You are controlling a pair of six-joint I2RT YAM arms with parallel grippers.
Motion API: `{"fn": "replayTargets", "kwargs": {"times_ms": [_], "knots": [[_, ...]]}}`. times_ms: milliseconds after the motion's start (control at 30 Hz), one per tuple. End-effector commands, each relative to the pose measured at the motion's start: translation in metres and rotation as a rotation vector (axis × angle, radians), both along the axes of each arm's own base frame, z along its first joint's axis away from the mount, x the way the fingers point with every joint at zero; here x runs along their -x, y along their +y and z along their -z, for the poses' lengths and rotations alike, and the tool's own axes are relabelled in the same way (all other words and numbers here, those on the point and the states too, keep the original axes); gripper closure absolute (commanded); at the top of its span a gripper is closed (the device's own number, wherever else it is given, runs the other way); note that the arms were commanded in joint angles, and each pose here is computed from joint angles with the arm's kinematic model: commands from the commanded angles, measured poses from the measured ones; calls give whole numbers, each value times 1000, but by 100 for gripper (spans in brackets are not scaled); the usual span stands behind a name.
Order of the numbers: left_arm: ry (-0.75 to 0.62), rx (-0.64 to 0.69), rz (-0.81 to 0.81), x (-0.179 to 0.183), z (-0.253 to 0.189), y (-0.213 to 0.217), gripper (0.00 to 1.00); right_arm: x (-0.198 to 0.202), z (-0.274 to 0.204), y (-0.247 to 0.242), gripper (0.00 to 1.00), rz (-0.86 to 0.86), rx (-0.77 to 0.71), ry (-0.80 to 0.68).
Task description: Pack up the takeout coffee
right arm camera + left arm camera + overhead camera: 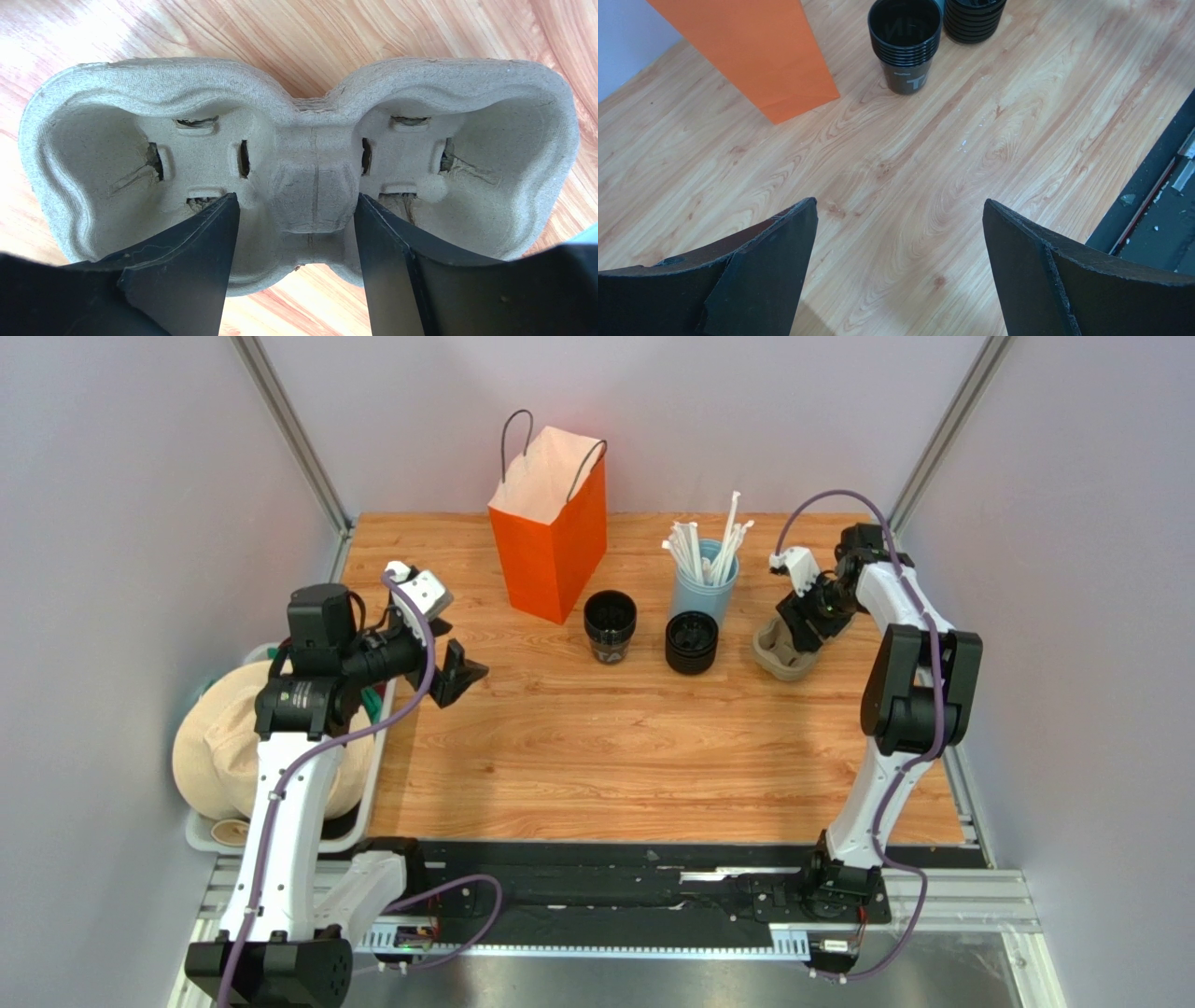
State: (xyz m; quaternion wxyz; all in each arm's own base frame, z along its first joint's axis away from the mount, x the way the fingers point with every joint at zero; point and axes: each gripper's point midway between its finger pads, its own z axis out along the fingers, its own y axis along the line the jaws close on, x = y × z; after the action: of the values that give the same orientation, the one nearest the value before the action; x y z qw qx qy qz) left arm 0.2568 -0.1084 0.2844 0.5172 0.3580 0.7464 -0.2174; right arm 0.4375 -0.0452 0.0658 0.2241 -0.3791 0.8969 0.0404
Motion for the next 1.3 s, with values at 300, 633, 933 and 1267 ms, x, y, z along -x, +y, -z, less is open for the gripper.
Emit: {"fn": "replayTargets", "kwargs": {"times_ms": [300, 633, 933, 1267], "knots": [[-40, -9, 13, -2, -6, -1, 3, -9, -42, 14, 40, -22, -79, -87], [-46, -9, 13, -1, -8, -1, 3, -20, -55, 10, 39, 12, -102, -139], [-39, -10, 11, -2, -6, 0, 3, -20, -50, 10, 57, 16, -112, -126], [-37, -8, 13, -2, -6, 0, 3, -20, -61, 9, 69, 17, -107, -152]]}}
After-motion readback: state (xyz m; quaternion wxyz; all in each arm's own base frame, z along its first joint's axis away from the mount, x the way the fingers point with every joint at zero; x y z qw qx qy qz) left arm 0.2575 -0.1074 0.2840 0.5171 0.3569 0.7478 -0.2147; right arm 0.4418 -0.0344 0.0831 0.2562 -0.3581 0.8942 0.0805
